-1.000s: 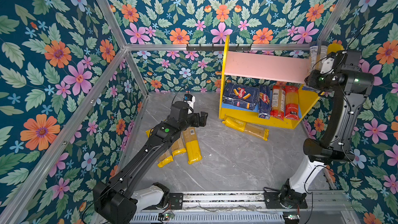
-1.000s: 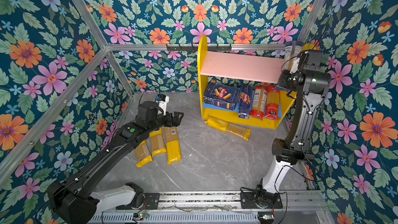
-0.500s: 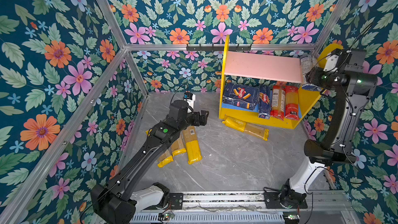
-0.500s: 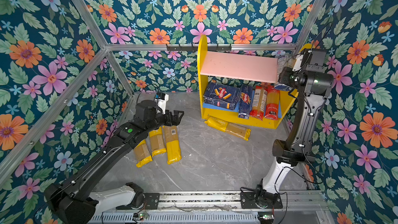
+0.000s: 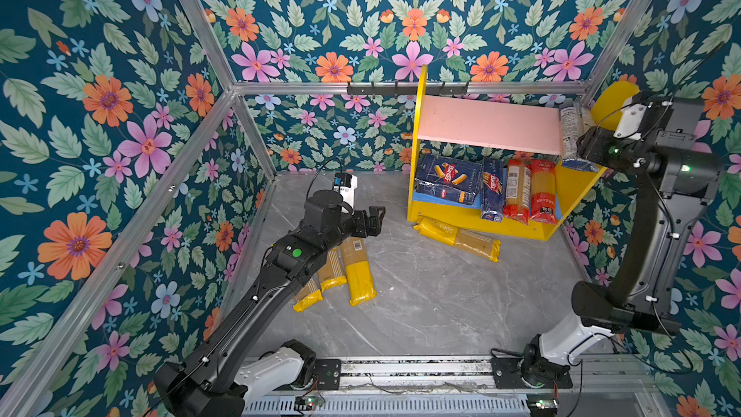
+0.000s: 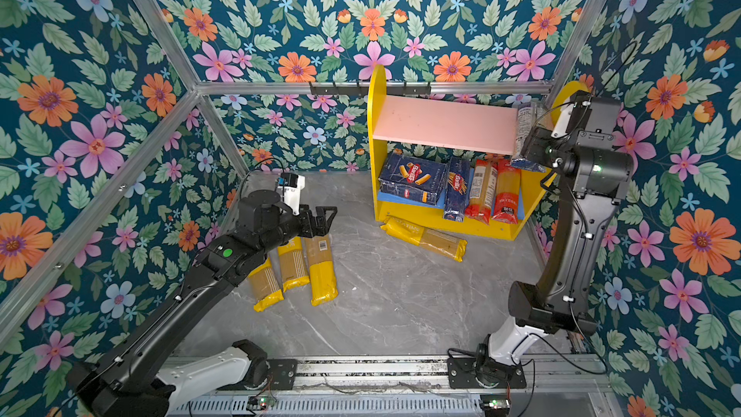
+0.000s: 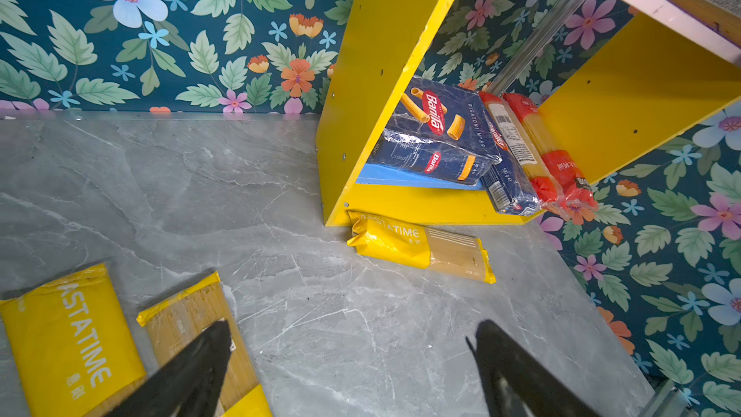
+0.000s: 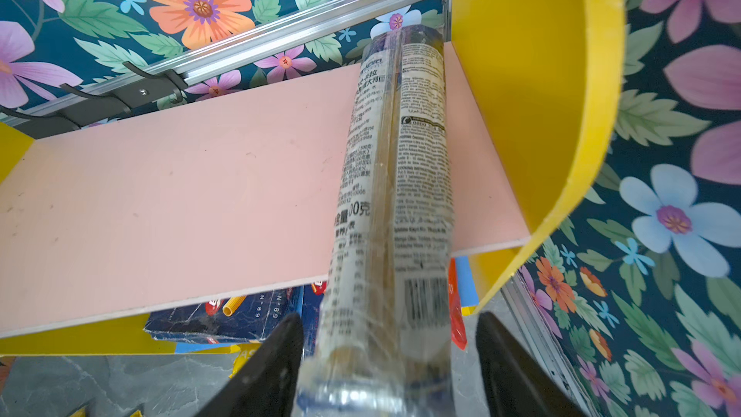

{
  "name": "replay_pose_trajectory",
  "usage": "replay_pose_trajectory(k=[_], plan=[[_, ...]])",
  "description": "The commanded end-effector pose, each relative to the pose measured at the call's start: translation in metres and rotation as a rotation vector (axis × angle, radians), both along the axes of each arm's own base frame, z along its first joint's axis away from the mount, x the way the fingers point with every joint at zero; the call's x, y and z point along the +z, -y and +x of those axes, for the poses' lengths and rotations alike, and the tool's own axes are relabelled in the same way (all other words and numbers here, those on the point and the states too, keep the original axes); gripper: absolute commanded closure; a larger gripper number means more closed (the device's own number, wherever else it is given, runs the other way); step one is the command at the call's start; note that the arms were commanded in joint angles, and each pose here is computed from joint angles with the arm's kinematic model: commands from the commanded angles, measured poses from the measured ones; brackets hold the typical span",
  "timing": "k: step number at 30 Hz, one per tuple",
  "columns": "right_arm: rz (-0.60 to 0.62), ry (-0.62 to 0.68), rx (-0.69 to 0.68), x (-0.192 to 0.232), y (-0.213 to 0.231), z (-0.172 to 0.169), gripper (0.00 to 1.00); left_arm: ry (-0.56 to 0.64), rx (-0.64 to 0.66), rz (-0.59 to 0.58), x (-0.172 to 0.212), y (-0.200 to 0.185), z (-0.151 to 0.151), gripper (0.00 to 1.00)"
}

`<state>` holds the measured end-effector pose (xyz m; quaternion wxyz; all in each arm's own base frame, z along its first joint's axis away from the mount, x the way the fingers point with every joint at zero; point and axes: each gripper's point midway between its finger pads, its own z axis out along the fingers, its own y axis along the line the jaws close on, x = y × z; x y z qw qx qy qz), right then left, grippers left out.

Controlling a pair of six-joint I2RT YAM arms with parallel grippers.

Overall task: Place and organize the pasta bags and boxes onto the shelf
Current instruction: 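Open the right gripper and withdraw it from the top shelf, then move the right gripper down to the barcoded yellow spaghetti pack on floor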

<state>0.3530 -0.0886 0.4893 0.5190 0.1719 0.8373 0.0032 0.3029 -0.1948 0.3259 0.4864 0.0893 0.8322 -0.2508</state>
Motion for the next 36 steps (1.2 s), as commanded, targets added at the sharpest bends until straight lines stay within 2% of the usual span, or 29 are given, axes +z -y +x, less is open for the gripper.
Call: replay_pose_trajectory(k=[1, 5, 11, 15, 19, 27, 36], plan=[[0.001, 0.075, 0.019, 0.019, -0.010, -0.018, 0.01, 0.004, 0.012, -0.002, 0.002, -0.005, -0.004, 0.03], [0.054, 0.084, 0.068, 0.004, -0.034, -0.048, 0.01, 0.006, 0.047, 0.001, -0.002, -0.017, -0.012, 0.03], [0.150, 0.037, 0.145, -0.048, -0.074, -0.096, 0.01, -0.040, 0.136, 0.039, -0.028, -0.043, -0.026, 0.02], [0.250, 0.027, 0.231, -0.077, -0.103, -0.132, 0.01, -0.074, 0.162, 0.007, -0.047, -0.053, -0.041, 0.02], [0.349, -0.013, 0.275, -0.112, -0.121, -0.155, 0.01, -0.120, 0.200, 0.027, -0.068, -0.064, -0.050, 0.02], [0.464, -0.095, 0.321, -0.171, -0.139, -0.171, 0.02, -0.136, 0.227, 0.025, -0.076, -0.075, -0.062, 0.01], [0.472, -0.138, 0.351, -0.189, -0.143, -0.152, 0.03, -0.138, 0.233, 0.045, -0.073, -0.075, -0.058, 0.01]])
